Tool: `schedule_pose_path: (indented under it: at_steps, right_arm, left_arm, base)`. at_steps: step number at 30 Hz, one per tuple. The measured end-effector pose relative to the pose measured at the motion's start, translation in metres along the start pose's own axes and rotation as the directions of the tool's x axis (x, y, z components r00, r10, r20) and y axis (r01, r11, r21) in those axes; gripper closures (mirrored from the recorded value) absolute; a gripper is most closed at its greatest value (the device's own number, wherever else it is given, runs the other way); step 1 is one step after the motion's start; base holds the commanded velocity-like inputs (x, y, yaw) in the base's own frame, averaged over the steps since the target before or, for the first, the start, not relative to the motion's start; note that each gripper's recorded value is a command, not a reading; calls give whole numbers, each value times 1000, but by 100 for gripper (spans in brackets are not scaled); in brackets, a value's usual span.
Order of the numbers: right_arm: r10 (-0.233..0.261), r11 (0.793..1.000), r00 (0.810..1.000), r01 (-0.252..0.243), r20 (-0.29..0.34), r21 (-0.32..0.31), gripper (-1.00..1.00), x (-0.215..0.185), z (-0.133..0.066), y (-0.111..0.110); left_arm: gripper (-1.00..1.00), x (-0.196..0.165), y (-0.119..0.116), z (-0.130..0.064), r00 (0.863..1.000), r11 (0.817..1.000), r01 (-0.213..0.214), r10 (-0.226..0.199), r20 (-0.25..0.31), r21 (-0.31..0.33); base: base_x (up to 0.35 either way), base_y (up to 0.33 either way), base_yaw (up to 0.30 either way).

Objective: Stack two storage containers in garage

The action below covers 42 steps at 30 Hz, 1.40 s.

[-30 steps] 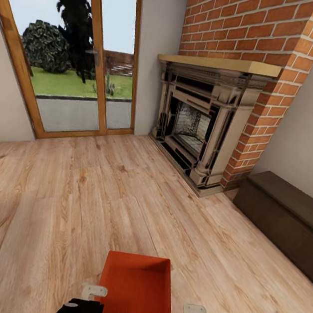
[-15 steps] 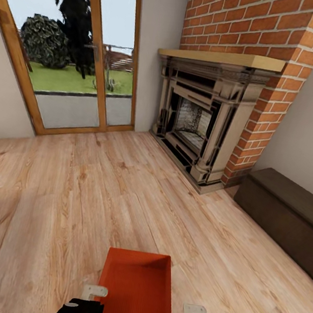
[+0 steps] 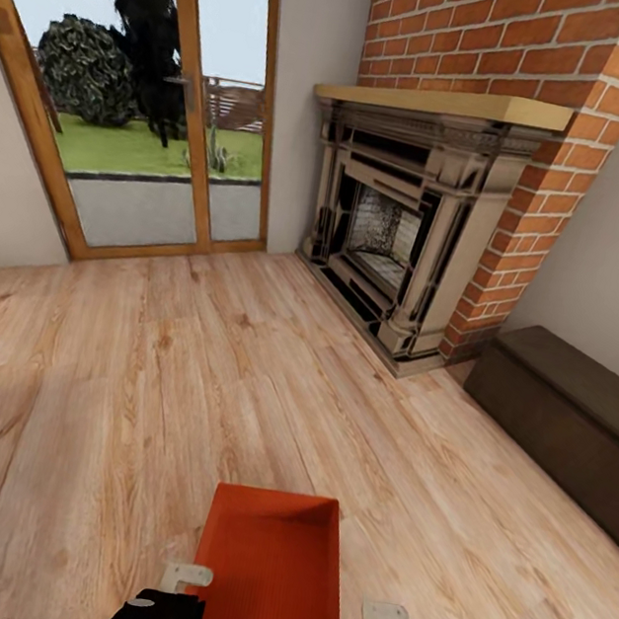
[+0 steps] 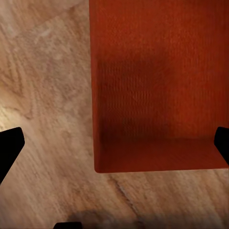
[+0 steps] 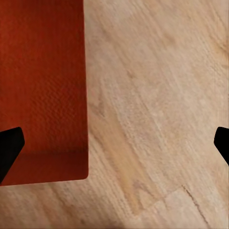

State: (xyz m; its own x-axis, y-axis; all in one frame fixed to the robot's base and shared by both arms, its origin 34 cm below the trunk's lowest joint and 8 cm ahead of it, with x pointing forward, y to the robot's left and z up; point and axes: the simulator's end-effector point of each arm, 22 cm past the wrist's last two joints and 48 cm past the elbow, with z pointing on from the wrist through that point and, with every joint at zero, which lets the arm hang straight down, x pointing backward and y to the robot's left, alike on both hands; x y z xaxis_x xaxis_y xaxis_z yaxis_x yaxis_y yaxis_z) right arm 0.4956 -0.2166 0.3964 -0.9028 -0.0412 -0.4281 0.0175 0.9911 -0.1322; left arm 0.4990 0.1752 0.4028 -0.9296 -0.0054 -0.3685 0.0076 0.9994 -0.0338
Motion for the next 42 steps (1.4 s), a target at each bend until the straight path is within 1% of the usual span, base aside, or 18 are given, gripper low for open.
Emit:
schedule_pose_path:
  at_steps: [22, 29, 42]
  right_arm:
    - [-9, 1000, 999, 9, -31, -2, -100, 15, 6, 2]
    - [-4, 1000, 1000, 4, -12, -10, -100, 8, 6, 5]
    - [-8, 1000, 1000, 8, -25, -11, -100, 14, 9, 6]
  left_arm:
    - [-100, 14, 5, 7, 1000, 1000, 2, -2, -27, -5]
    - [-100, 13, 5, 8, 1000, 1000, 2, -2, -24, -4]
    - [-100, 19, 3, 11, 999, 1000, 3, -4, -39, -2]
  base:
    - [0, 0, 0]
    - [0, 0, 3]
    - [0, 0, 98]
